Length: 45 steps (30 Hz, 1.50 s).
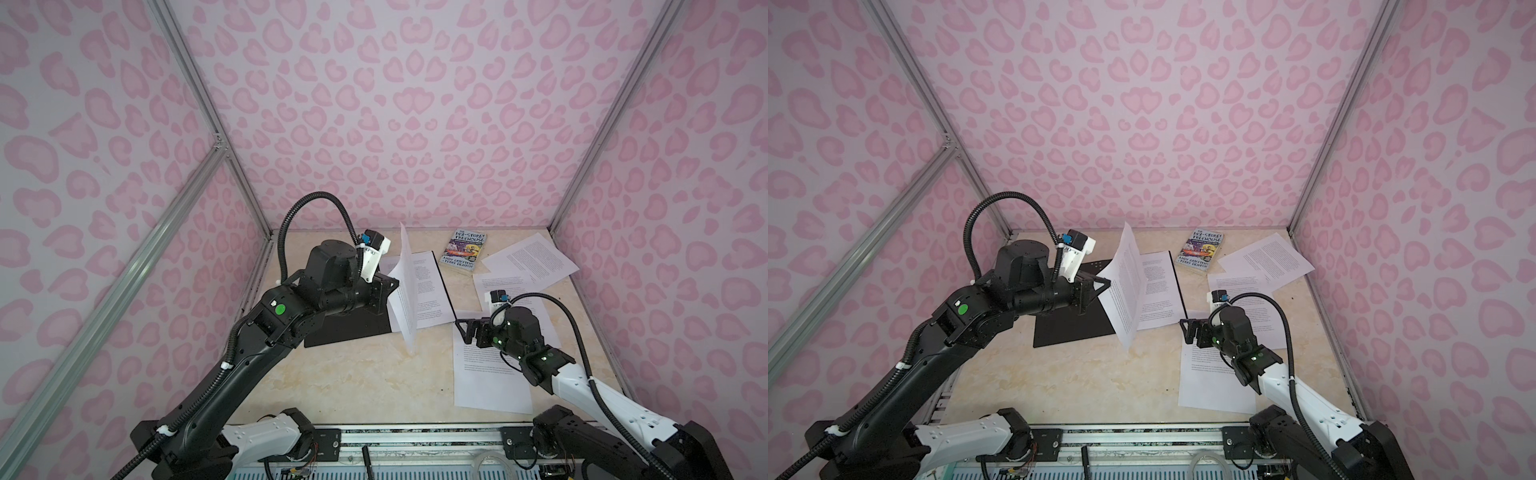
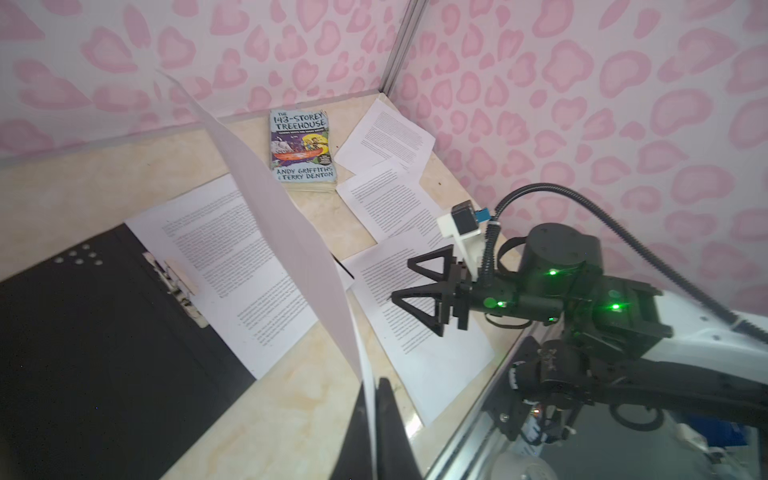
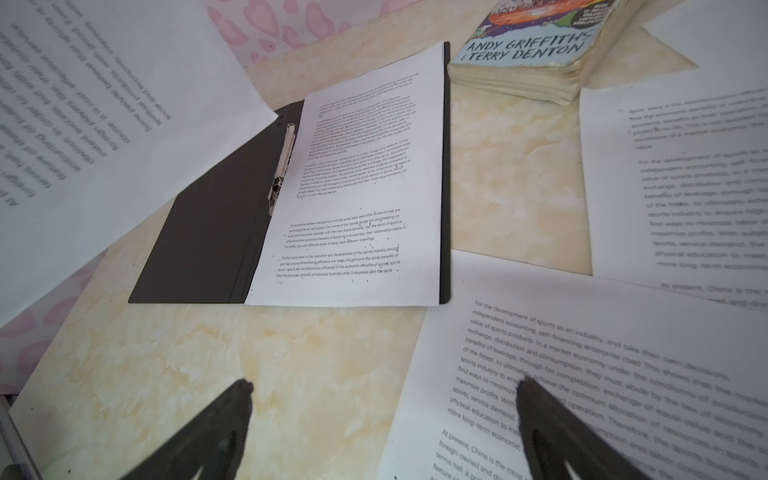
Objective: Put the files into the folder
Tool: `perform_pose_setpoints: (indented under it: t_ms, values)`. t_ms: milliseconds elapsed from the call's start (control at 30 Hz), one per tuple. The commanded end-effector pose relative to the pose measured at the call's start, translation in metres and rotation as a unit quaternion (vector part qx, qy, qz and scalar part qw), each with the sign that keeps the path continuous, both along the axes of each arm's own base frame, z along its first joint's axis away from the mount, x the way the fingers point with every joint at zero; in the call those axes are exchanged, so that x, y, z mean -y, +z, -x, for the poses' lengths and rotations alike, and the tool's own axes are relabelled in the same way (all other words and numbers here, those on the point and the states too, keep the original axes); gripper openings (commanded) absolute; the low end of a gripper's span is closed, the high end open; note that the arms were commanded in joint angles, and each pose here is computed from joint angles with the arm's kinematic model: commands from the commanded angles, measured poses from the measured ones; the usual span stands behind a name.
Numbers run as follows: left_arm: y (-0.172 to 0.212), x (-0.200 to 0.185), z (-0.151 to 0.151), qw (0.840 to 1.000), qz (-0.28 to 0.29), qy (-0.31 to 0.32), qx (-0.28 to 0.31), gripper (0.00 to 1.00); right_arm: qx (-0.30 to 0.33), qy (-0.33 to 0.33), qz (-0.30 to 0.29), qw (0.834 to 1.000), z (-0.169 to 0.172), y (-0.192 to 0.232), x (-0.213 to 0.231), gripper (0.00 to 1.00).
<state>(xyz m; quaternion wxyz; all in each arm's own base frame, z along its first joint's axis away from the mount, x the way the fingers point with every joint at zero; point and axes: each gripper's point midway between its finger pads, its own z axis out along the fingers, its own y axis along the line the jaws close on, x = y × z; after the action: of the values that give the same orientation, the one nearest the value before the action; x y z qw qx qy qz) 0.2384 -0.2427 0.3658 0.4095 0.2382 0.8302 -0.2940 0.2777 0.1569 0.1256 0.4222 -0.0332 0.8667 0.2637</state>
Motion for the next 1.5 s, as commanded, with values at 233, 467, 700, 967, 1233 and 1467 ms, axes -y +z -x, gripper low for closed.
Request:
perform_pose_setpoints:
  t_ms: [233,467,700,967,1233,1467]
  values:
    - [-0.002,-0.028,-0.029,0.967,-0.174,-0.006,0.187,0.04,0.209,0.045,0.038,0.976,-0.010,0.091,-0.031,0.99]
    - [-0.026,-0.052,-0.032,0.949,-0.200,0.037,0.240,0.04,0.303,0.119,0.120,0.938,-0.015,0.146,-0.069,0.99]
    - [-0.034,-0.051,-0.016,0.950,-0.157,0.021,0.268,0.04,0.350,0.240,0.240,0.873,0.001,0.167,-0.127,0.99]
    - [-0.036,-0.053,-0.011,0.948,-0.156,0.017,0.278,0.04,0.367,0.280,0.437,0.772,-0.005,0.153,-0.170,0.94]
    - [-0.044,-0.054,-0.015,0.947,-0.169,0.021,0.272,0.04,0.389,0.237,0.456,0.764,-0.007,0.182,-0.167,0.94]
    - [-0.044,-0.054,-0.013,0.947,-0.167,0.017,0.273,0.04,0.386,0.217,0.471,0.763,-0.012,0.188,-0.156,0.94]
